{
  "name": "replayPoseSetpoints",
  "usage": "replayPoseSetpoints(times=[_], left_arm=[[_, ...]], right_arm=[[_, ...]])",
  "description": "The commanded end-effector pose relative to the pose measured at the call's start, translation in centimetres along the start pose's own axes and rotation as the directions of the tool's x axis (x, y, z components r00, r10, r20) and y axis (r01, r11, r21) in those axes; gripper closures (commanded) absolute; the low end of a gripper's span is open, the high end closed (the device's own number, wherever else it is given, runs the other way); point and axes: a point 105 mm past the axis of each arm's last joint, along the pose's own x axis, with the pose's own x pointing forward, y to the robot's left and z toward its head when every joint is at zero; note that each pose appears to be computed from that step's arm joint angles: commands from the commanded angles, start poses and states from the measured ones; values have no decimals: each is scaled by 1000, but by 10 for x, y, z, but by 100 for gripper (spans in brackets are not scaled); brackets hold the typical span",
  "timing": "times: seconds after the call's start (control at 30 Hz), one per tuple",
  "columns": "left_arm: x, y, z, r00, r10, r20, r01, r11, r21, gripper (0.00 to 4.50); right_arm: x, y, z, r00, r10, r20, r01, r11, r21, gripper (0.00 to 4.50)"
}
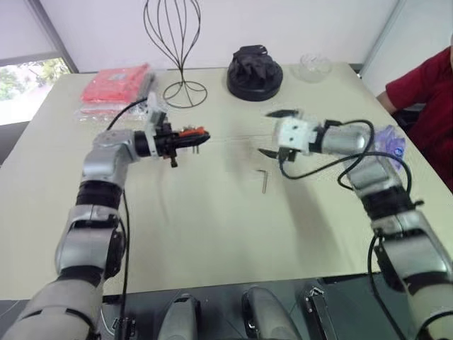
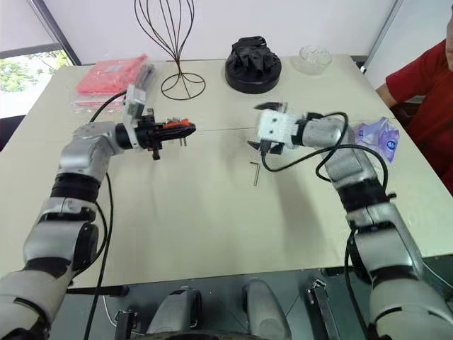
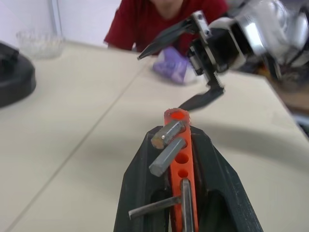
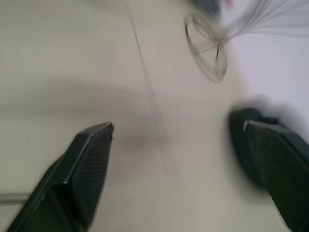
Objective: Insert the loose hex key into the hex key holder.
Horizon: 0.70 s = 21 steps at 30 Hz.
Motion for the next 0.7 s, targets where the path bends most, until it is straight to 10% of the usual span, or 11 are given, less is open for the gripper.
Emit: replayPoseSetpoints(times=[0.03, 0.2, 0.7], left_arm=[[-1, -15, 17, 1000, -16, 17, 14, 996, 92, 450], [-3, -42, -2, 999, 24, -28, -20, 989, 146, 450], [-1, -72, -21, 993, 120, -5, -119, 990, 78, 450]], right_arm=[[-13, 13, 21, 1000, 19, -24, -8, 930, 369, 4], [-13, 65, -2, 973, 141, -183, 10, 766, 643, 4], [7, 83, -59, 880, 170, -442, 197, 718, 668, 4]])
